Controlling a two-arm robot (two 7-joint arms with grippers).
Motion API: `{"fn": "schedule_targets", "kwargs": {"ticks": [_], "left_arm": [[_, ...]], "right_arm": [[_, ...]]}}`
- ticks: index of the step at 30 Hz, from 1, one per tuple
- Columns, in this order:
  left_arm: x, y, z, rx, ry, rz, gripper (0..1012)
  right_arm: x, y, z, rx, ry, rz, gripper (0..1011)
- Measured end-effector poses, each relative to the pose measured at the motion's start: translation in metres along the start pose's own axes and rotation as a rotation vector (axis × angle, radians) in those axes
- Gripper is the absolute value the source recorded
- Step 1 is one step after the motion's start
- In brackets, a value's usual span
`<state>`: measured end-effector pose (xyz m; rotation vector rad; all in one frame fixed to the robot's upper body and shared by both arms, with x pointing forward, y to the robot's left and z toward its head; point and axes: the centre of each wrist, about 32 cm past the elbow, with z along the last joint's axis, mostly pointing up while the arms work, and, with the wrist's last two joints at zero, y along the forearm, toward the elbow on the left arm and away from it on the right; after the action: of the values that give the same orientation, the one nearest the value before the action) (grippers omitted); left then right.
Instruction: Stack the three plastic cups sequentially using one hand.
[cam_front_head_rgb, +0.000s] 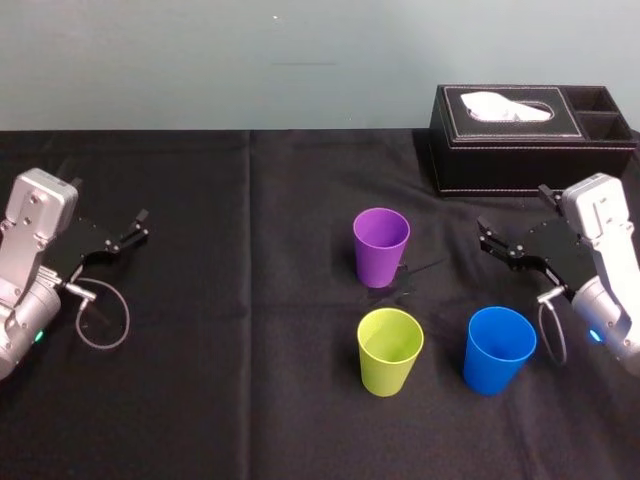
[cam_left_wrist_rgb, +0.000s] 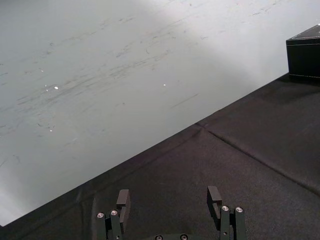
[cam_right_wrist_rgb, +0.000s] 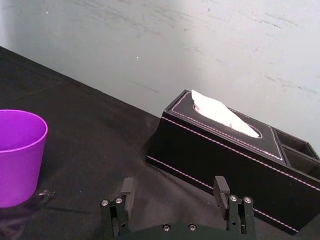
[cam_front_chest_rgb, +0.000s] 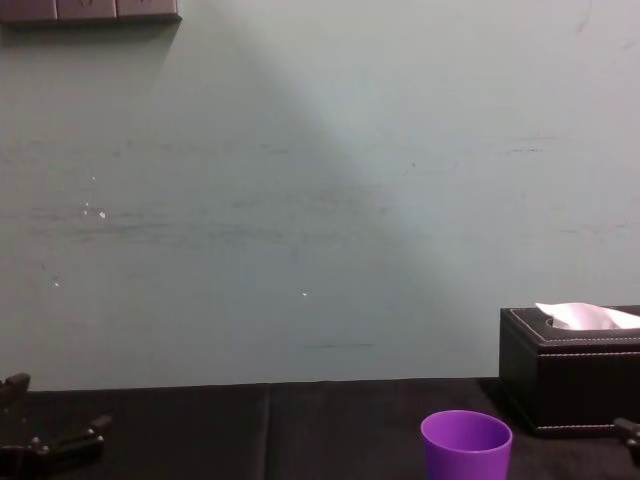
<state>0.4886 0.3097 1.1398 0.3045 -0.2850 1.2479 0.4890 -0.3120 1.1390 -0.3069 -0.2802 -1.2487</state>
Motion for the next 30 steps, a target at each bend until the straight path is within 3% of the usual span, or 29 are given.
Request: {"fn": "schedule_targets", "kwargs": {"ticks": [7,20,26,30], "left_arm": [[0.0,0.0,0.0,0.0,0.0,0.0,1011],[0.0,0.0,0.0,0.0,0.0,0.0,1011],[0.0,0.0,0.0,0.0,0.0,0.0,1011],[0.0,0.0,0.0,0.0,0.0,0.0,1011]], "right_arm": [[0.0088,-0.021,-0.008,0.021,0.06,0.013,1000],[0.0299,-0.091,-0.021,0.097,0.199,0.053,1000],[0.0399,-0.121,-0.026,0.117,0.241,0.144,1000],[0.0462,-0.135,-0.023,0.084,0.222,0.246,1000]]}}
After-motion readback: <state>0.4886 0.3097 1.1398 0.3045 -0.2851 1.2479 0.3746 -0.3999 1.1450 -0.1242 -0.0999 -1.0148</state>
